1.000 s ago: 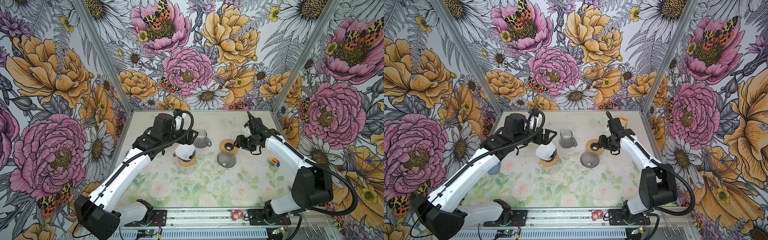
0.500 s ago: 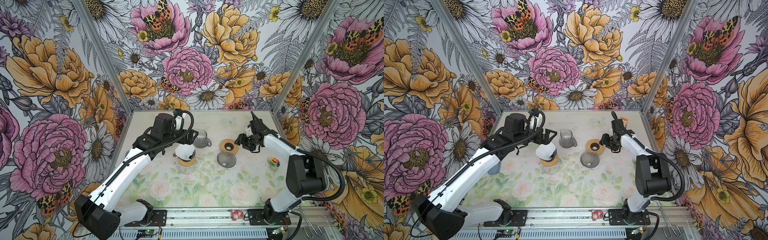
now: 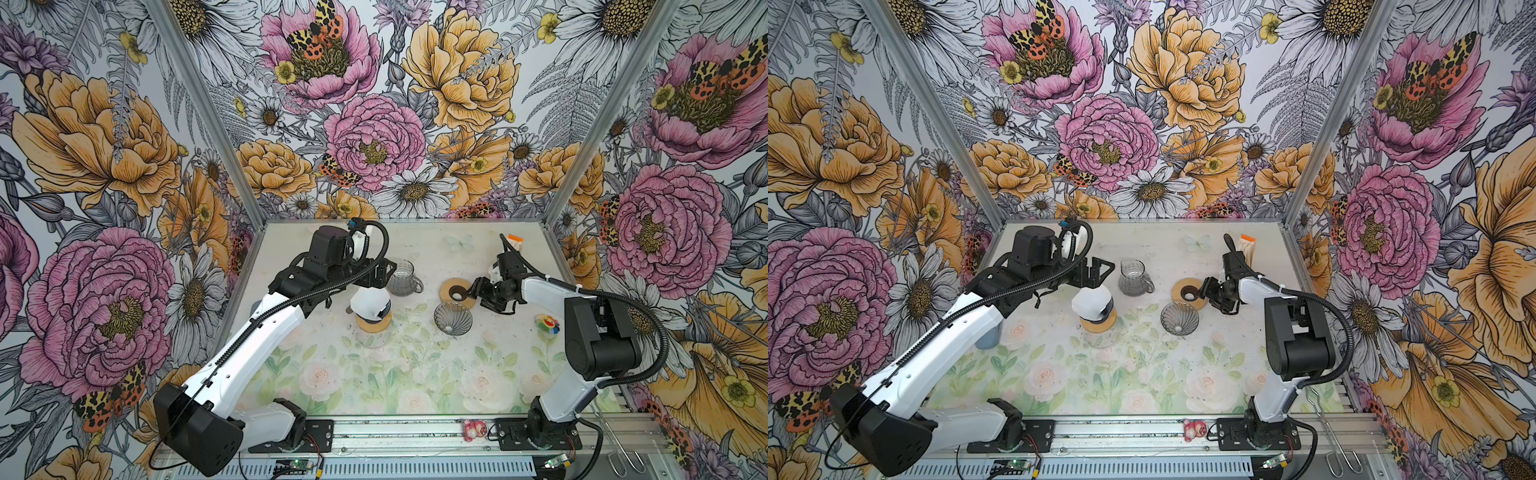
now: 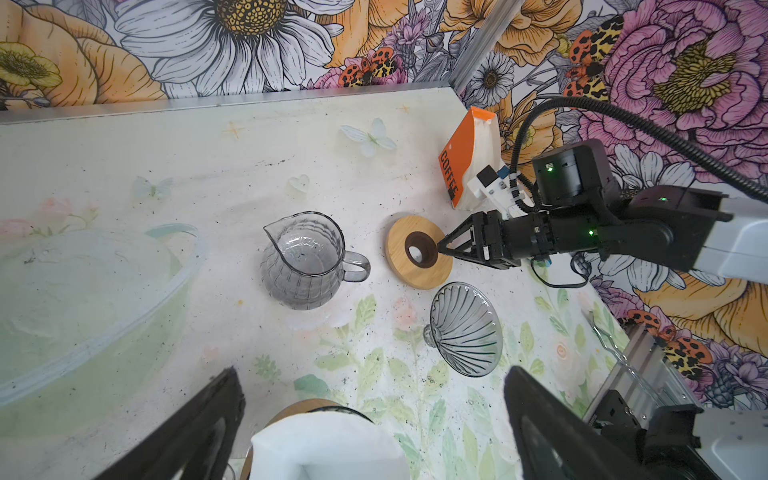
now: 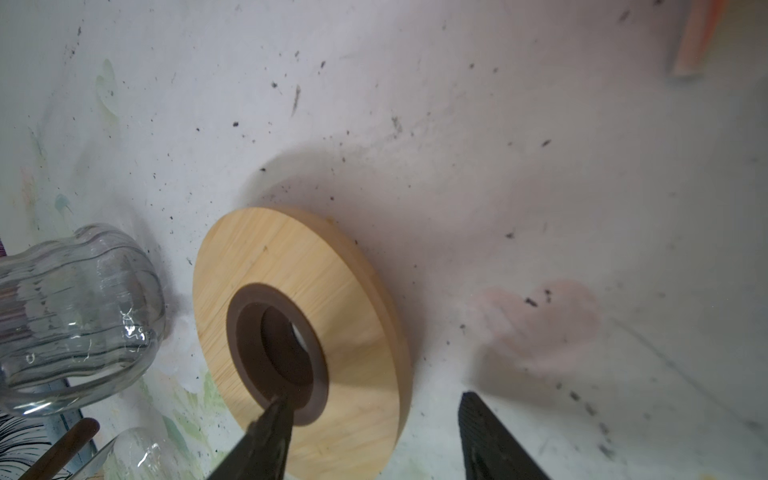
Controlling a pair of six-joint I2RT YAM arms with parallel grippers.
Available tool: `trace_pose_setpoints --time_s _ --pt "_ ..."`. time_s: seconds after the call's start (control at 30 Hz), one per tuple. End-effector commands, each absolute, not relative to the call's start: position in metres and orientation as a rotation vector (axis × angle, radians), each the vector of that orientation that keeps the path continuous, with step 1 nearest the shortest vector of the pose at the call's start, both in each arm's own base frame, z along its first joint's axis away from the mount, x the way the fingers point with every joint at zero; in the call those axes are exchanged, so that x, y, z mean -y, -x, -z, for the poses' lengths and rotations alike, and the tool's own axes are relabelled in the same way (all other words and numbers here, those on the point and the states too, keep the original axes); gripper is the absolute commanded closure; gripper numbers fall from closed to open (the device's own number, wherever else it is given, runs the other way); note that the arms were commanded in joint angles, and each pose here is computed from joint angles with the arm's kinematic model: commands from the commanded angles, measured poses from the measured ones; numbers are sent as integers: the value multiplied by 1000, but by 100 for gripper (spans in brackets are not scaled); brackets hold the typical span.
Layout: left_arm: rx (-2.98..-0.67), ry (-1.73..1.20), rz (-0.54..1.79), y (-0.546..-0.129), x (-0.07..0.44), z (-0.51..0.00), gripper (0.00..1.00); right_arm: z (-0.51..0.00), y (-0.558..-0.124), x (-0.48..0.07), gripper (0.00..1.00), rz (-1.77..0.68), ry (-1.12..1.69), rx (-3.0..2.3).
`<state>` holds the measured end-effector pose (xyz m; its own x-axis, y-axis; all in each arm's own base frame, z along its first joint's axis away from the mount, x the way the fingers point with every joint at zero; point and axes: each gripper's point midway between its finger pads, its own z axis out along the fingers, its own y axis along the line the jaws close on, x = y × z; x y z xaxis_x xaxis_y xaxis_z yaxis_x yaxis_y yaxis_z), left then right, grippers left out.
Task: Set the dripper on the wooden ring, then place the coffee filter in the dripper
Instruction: 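Lower the right gripper onto the wooden ring's edge and close it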
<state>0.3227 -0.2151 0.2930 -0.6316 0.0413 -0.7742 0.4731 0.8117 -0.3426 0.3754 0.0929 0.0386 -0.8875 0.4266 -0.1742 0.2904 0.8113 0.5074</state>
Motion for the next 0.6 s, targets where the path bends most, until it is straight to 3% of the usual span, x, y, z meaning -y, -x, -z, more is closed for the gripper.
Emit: trace_pose_setpoints --time_s 0.0,0.33,0.57 --pt "-2144 -373 676 -329 214 -302 1 -39 -387 -96 36 -743 -555 -2669" --pt "-2145 -367 674 -329 212 -302 1 -24 -390 -103 44 -822 -589 -2650" --pt "-2152 -370 686 -329 214 -300 1 -28 -393 -105 57 -838 -584 -2632"
